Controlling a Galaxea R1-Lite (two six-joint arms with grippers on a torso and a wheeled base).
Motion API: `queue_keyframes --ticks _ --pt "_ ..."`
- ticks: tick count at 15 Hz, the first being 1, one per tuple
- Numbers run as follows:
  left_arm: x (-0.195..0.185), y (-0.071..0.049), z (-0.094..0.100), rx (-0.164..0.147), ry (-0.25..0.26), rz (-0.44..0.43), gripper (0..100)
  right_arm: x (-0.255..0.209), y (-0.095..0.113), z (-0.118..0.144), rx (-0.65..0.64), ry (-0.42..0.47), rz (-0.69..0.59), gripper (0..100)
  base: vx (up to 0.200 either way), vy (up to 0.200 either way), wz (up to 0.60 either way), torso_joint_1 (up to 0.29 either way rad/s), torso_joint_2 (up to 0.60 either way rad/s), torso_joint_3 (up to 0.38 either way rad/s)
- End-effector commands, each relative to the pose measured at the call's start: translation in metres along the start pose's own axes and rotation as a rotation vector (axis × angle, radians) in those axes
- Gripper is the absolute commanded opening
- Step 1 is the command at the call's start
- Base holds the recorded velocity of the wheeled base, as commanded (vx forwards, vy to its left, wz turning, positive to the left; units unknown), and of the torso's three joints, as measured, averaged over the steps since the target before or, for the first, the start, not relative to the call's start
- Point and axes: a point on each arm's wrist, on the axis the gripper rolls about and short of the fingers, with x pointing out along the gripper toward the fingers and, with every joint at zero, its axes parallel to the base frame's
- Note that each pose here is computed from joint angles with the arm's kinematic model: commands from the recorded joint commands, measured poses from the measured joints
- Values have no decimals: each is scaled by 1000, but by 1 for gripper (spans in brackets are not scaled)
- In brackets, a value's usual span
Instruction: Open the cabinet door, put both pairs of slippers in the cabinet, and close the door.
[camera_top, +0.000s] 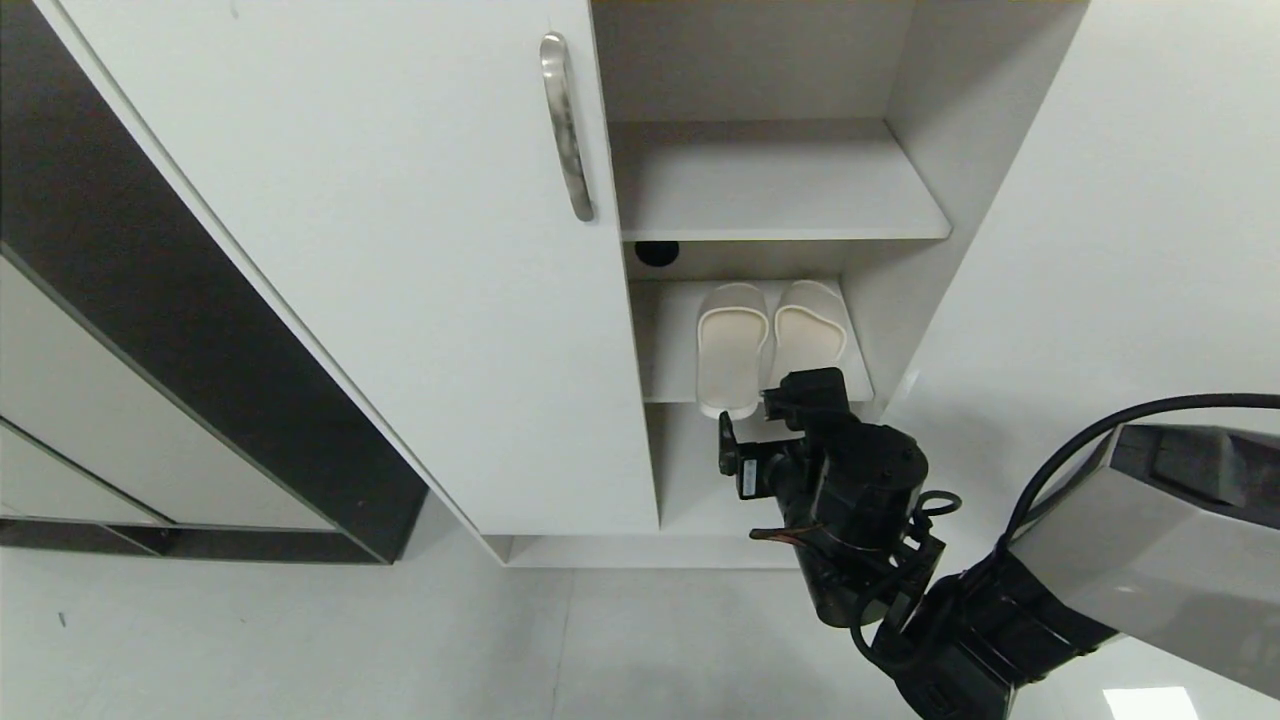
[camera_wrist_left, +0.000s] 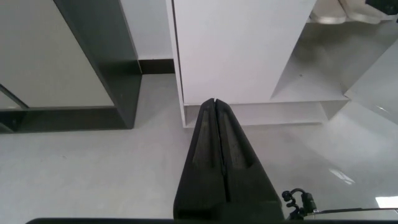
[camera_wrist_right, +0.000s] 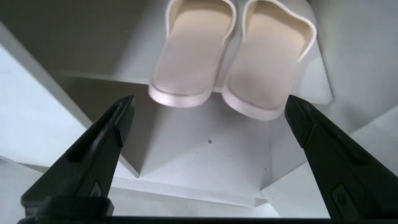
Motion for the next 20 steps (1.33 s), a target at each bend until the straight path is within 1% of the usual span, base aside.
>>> queue_keyframes --ticks 1,5,20 --pt "0 0 0 0 2 1 0 0 -1 0 -2 1 -1 100 0 0 0 0 0 0" --pt "0 0 0 0 2 1 0 -1 -1 -1 -4 3 -3 100 0 0 0 1 2 31" --pt "0 0 0 0 2 1 0 0 -2 -2 -11 11 -7 100 0 0 0 4 1 197"
